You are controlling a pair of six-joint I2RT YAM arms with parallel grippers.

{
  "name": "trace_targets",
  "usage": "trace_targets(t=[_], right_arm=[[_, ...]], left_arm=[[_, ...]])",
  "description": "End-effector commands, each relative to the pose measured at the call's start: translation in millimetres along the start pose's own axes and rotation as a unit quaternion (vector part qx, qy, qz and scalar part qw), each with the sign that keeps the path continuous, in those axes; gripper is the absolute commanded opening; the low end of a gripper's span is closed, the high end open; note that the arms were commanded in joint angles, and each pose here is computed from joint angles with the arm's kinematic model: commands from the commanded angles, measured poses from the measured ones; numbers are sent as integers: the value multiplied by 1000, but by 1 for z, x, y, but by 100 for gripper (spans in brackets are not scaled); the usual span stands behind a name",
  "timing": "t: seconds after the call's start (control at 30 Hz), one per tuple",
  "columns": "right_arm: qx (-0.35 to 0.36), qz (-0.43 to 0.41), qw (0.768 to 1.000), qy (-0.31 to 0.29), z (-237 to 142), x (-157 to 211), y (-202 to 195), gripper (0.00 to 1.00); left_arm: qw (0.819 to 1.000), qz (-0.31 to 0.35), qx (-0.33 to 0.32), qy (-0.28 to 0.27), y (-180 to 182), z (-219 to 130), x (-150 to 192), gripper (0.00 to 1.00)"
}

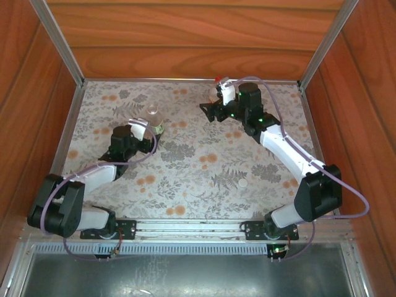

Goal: Screw on the bottle caps

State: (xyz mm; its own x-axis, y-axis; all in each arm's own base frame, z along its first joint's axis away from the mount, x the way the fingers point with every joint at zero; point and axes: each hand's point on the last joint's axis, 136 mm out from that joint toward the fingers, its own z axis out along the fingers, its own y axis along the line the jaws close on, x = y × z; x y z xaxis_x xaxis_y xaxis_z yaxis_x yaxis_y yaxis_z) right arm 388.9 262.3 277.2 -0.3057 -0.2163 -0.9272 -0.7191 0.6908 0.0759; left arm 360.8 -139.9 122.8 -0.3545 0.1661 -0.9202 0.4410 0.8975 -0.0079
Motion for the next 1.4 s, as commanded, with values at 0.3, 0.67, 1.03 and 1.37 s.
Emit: trace_targets(t=[0.3, 0.67, 1.03, 1.37], right_arm=[[-11, -4, 1000, -7, -4, -1, 9, 94], [-10, -4, 1000, -6, -5, -1, 9, 94], [-16, -1, 1000, -8, -5, -2, 10, 94], [-17, 2, 1000, -8, -5, -1, 11, 94]], left_arm=[[996, -26, -16, -86, 15, 26, -15, 100], [996, -26, 29, -84, 13, 47, -16, 100], [994, -39, 60, -88, 21, 64, -23, 99], [991, -38, 92, -91, 17, 75, -29, 94]])
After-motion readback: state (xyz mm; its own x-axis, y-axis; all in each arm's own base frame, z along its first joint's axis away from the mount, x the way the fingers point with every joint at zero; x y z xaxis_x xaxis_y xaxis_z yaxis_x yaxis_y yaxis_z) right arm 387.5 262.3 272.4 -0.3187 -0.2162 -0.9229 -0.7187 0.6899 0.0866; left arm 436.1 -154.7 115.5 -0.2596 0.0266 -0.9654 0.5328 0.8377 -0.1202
